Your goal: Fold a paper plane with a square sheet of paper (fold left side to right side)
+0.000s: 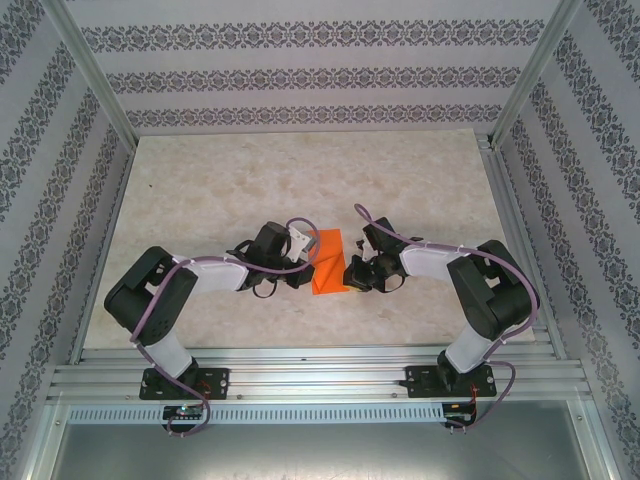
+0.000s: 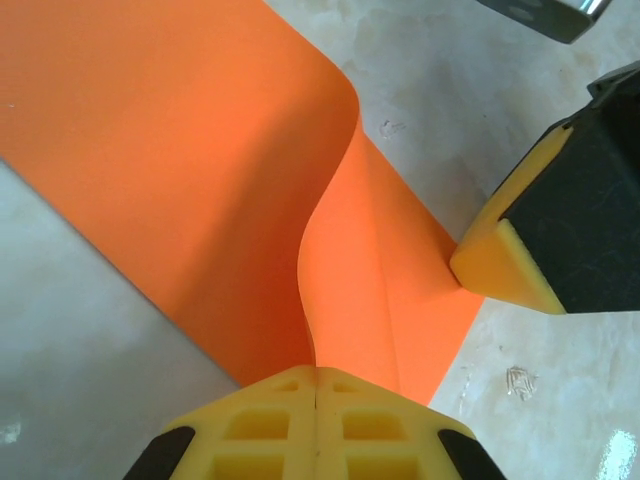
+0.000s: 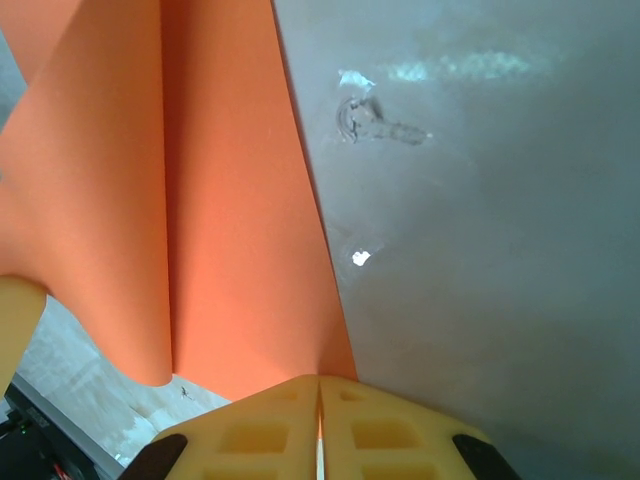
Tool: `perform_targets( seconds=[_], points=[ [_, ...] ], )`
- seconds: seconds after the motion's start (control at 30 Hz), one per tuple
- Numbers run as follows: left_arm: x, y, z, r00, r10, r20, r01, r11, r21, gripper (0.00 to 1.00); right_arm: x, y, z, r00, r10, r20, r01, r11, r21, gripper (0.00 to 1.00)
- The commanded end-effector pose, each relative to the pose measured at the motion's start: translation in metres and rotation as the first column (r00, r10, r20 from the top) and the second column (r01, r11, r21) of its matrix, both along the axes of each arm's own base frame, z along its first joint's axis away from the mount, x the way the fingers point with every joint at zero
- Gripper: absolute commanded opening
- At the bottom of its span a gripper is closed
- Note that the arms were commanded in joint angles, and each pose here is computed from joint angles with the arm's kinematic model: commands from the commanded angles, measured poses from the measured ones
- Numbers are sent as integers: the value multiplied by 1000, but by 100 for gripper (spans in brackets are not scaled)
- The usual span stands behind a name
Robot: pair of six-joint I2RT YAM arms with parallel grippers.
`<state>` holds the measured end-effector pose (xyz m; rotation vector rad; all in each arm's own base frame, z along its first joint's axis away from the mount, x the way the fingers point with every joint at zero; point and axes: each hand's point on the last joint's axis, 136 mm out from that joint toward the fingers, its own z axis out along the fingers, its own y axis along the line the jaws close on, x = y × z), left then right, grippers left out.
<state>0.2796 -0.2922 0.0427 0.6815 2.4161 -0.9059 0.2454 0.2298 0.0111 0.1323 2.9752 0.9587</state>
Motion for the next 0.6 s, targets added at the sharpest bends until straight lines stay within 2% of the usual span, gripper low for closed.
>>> perform_targets(
  seconds=[0.0, 0.57],
  points=[
    [15, -1, 5, 999, 18, 27, -18, 1000, -3, 0, -9, -9, -17, 999, 19, -32, -21, 996, -86, 9],
    [22, 0, -6, 1000, 29, 11, -30, 999, 13, 0, -11, -9, -20, 998, 44, -42, -49, 993, -111, 10]
  ],
)
